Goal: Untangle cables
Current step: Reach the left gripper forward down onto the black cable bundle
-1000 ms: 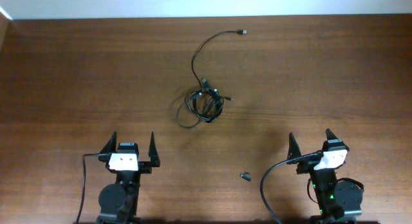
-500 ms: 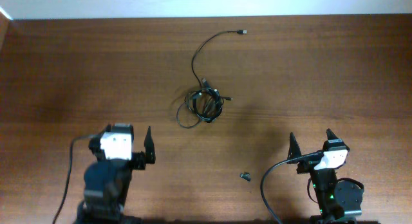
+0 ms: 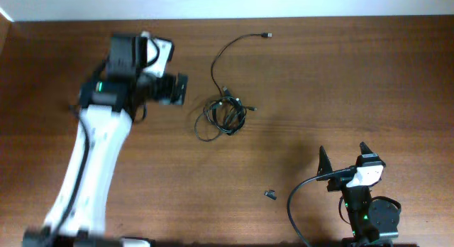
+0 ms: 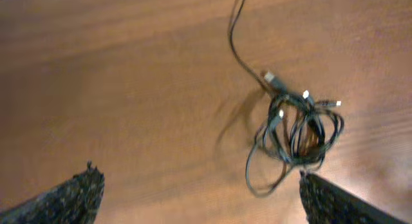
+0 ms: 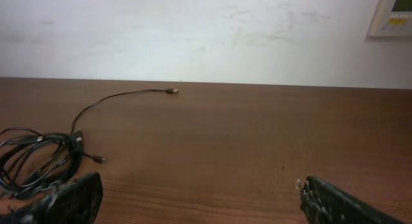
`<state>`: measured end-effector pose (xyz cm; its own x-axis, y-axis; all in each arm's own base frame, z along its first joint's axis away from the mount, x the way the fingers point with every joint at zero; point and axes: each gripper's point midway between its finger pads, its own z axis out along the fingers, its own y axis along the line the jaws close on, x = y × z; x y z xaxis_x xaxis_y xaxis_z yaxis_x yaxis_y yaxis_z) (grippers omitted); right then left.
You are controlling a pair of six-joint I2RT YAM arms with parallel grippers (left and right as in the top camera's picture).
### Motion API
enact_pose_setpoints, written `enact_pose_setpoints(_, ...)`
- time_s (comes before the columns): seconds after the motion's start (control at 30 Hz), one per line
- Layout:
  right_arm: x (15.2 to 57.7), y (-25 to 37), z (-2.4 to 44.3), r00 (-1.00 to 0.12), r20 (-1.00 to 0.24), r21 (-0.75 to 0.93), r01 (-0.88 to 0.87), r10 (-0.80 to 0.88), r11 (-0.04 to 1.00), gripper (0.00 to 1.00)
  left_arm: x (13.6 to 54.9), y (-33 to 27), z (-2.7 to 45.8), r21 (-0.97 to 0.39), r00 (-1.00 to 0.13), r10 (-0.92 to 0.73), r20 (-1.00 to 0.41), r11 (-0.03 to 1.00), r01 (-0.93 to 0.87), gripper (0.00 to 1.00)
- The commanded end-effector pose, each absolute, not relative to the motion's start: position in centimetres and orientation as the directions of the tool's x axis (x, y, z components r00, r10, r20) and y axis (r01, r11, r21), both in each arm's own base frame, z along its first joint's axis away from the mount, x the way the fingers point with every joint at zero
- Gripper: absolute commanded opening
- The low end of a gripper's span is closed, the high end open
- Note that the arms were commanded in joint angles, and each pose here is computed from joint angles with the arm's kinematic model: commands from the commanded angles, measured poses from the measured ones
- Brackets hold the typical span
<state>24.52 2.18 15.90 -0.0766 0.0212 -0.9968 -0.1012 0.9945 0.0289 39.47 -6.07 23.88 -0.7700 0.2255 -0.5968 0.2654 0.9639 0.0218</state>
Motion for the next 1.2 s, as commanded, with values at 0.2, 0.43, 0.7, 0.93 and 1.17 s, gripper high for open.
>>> enact_pose_setpoints(0.2,24.5,2.2,15.6,-0.078,-0.997,0.03,-0.1,0.022,0.995,0.99,44.4,-10.2,19.9,-0.055,-0.779,0.436,-0.452,0.857,0.512,0.99)
enact_pose_setpoints(0.43,24.5,2.2,15.6,-0.078,-0.997,0.03,-0.1,0.022,0.995,0.99,44.6,-12.3,13.6,-0.09,-0.778,0.534,-0.332,0.803,0.589,0.99)
enact_pose_setpoints(0.7,24.5,2.2,15.6,-0.078,-0.997,0.03,-0.1,0.022,0.995,0.99,44.2,-13.3,8.9,-0.135,-0.796,0.557,-0.237,0.793,0.594,0.99)
enact_pose_setpoints(0.93,24.5,2.2,15.6,-0.078,-0.997,0.03,-0.1,0.022,0.995,0.99,43.5,-15.7,6.0,-0.13,-0.768,0.613,-0.182,0.76,0.637,0.99)
enact_pose_setpoints(1.17,24.5,2.2,15.6,-0.078,-0.997,0.03,-0.1,0.022,0.995,0.99,43.4,-15.9,3.8,-0.148,-0.773,0.617,-0.147,0.759,0.634,0.99)
